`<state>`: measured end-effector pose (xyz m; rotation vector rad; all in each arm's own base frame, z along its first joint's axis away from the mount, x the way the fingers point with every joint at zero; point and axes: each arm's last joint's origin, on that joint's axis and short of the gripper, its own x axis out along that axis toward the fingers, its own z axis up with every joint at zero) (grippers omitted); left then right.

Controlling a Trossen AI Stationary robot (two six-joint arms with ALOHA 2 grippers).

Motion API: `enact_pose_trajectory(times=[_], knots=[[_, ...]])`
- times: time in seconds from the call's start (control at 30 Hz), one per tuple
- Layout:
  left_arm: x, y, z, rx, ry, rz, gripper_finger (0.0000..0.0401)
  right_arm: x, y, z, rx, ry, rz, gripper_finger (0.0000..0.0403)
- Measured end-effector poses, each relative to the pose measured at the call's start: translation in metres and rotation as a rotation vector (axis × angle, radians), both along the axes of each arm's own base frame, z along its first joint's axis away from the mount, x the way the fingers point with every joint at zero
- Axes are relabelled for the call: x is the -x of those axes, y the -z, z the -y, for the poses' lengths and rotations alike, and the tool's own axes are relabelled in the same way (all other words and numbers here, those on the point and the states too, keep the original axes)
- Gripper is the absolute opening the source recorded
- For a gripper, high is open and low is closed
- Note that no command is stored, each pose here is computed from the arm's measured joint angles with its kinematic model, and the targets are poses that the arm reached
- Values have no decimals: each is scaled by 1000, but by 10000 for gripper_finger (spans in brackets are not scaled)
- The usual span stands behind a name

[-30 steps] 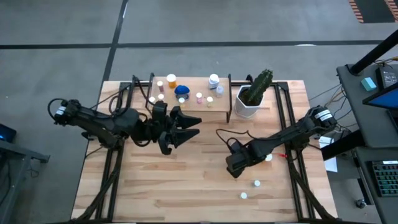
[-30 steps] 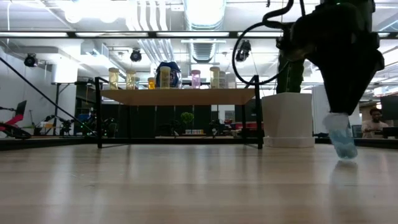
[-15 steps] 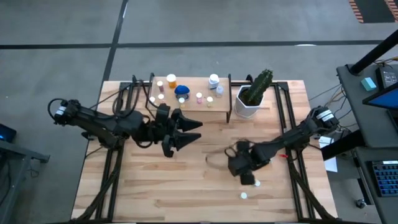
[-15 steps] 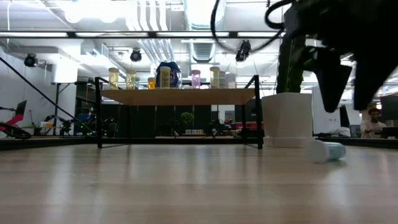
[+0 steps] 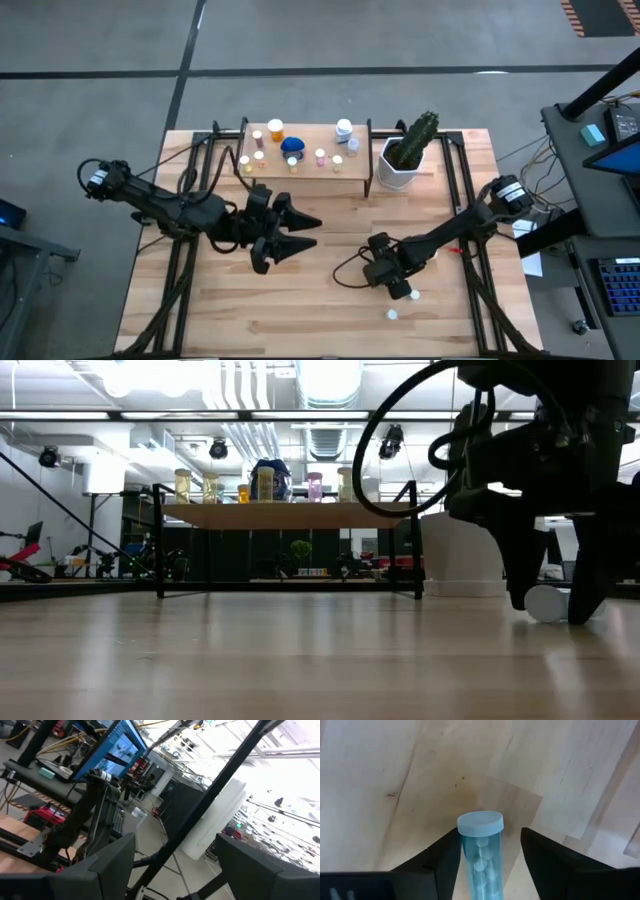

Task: Pick and place medicine bottles onto shelf by color
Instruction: Put the light blue pill bottle on the shelf

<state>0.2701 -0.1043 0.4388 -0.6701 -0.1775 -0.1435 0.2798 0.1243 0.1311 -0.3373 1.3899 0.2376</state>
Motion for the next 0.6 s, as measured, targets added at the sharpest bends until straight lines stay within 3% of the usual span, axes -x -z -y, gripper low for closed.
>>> enact_pose_trajectory(times=[0.37, 0.6], knots=[[-1, 10, 2, -39, 4, -88, 258, -1, -15, 1, -30, 71, 77, 58], [1, 30, 3, -133, 12, -297, 258, -10, -78, 9, -117, 225, 331, 57]])
